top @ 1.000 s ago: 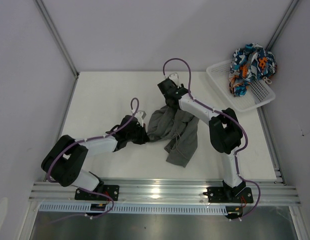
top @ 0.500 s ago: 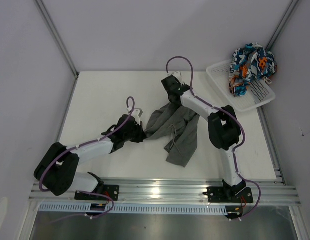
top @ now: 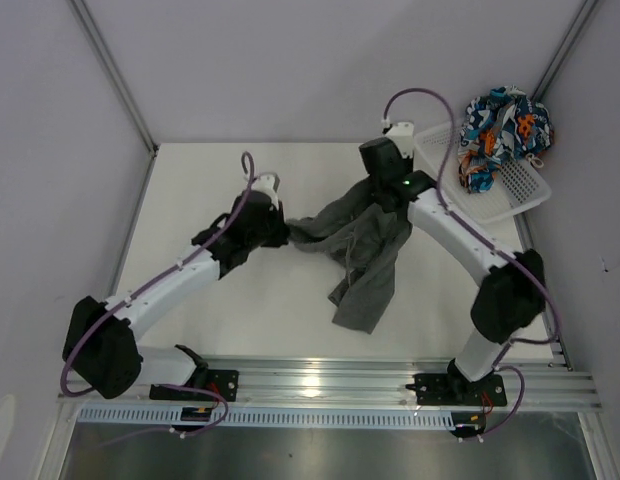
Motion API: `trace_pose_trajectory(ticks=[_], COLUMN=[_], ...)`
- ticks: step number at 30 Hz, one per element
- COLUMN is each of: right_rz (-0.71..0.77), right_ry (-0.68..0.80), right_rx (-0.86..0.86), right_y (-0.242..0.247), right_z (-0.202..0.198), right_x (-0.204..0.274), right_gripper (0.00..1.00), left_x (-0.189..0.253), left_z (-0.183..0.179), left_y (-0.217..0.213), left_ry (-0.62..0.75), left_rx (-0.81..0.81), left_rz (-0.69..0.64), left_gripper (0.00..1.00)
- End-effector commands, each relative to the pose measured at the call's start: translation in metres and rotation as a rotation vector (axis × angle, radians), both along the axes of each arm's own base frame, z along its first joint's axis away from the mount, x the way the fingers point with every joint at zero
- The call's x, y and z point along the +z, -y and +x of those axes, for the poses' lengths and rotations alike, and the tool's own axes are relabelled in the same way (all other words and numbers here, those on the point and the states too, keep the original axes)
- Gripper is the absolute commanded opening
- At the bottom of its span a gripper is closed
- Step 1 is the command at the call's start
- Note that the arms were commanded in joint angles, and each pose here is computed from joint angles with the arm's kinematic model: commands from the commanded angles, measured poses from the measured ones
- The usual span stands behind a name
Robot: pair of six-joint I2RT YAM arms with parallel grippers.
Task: Fold and stack the shorts
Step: Flatten the shorts out
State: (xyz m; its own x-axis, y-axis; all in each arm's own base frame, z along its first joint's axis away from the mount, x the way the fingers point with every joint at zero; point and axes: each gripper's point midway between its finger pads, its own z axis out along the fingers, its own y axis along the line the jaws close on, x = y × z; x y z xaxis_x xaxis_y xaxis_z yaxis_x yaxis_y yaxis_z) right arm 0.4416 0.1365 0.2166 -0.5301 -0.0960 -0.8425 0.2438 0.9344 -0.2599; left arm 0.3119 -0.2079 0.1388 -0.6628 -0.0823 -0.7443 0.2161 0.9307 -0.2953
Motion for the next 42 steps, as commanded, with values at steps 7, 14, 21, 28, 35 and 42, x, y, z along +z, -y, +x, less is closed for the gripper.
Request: trace_pose_trajectory(ticks=[7, 14, 21, 28, 35, 42], right_rz=[0.412, 0.642, 0.756, 0.623, 0.588, 0.675], right_ry=[0.445, 0.519, 0.566, 0.556, 0.313, 0.194], right_rx=[0.196, 0.482, 0.654, 0.521, 0.387, 0.312], right_y=[0.003, -0.017, -0.022, -0.020, -0.039, -0.037], right_z=[-0.102, -0.202, -0.244, -0.214, -0.105, 0.004], right_x=[0.204, 0.255, 0.304, 0.314, 0.218, 0.125], right_gripper=[0.00, 0.00, 0.00, 0.00, 0.00, 0.00], left_x=[0.258, 0.318, 0.363, 0.372, 0.278, 0.176], left_z=[-0.023, -0.097, -0.124, -0.099, -0.016, 0.084], left_y=[-0.043, -0.080, -0.099, -0.094, -0.063, -0.073], left_ry=[0.409, 0.543, 0.651, 0.596, 0.370, 0.172], left_rx=[0.085, 0.053, 0.049, 0.073, 0.057, 0.154], left_rz=[-0.151, -0.297, -0.336, -0.229, -0.212, -0.255], left_gripper=[0.00, 0.00, 0.00, 0.00, 0.00, 0.00])
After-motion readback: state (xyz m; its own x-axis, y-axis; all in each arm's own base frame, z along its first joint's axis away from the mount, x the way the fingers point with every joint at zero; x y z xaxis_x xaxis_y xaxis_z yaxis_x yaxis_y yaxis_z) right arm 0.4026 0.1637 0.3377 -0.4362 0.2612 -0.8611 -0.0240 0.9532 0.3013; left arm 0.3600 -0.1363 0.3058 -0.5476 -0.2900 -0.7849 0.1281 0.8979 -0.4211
